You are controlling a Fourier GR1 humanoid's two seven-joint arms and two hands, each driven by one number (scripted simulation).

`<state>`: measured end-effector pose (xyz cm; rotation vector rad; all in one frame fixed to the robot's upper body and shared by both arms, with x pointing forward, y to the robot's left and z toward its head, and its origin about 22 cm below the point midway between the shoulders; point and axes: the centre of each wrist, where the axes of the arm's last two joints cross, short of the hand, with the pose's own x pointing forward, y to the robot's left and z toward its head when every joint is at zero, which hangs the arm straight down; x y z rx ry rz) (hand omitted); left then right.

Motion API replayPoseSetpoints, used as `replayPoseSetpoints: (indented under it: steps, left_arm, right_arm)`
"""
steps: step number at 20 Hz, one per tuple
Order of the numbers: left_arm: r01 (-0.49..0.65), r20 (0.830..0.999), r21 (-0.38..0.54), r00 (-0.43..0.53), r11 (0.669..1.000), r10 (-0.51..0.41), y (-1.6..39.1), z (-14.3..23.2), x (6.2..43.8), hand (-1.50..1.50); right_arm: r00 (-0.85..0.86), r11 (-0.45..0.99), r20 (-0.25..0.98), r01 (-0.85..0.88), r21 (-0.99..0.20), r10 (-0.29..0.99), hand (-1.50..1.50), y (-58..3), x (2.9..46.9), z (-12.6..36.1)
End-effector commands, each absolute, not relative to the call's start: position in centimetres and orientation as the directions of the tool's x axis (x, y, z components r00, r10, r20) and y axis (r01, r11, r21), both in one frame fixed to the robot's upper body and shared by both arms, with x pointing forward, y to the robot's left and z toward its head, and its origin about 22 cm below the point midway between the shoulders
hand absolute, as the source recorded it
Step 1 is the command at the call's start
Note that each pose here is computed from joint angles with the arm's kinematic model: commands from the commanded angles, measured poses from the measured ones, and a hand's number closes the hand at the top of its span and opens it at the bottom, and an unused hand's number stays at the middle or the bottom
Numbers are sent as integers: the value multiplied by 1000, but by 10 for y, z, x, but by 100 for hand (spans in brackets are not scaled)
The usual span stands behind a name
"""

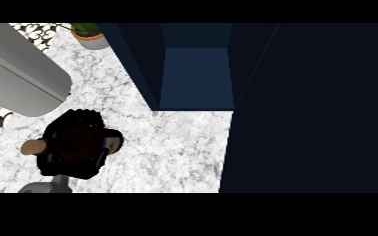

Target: Pick up the wine, place it into the cabinet and close the cabinet

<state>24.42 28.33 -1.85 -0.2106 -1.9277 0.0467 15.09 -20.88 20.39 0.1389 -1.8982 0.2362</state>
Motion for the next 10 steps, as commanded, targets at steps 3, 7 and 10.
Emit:
replayPoseSetpoints:
  steps: [3,7,10]
  left_arm:
    - [180,922,-106,-351,978,165,256,12,243,150]
    - [195,929,-106,-329,975,167,233,54,251,150]
    - [230,938,-122,-292,966,188,214,57,231,150]
  right_arm:
    - [-371,964,929,-252,-90,-10,-150,-218,130,216]
    - [-362,969,932,-237,-70,-22,-150,-217,118,216]
    - [-377,970,926,-233,-67,-27,-150,-219,130,219]
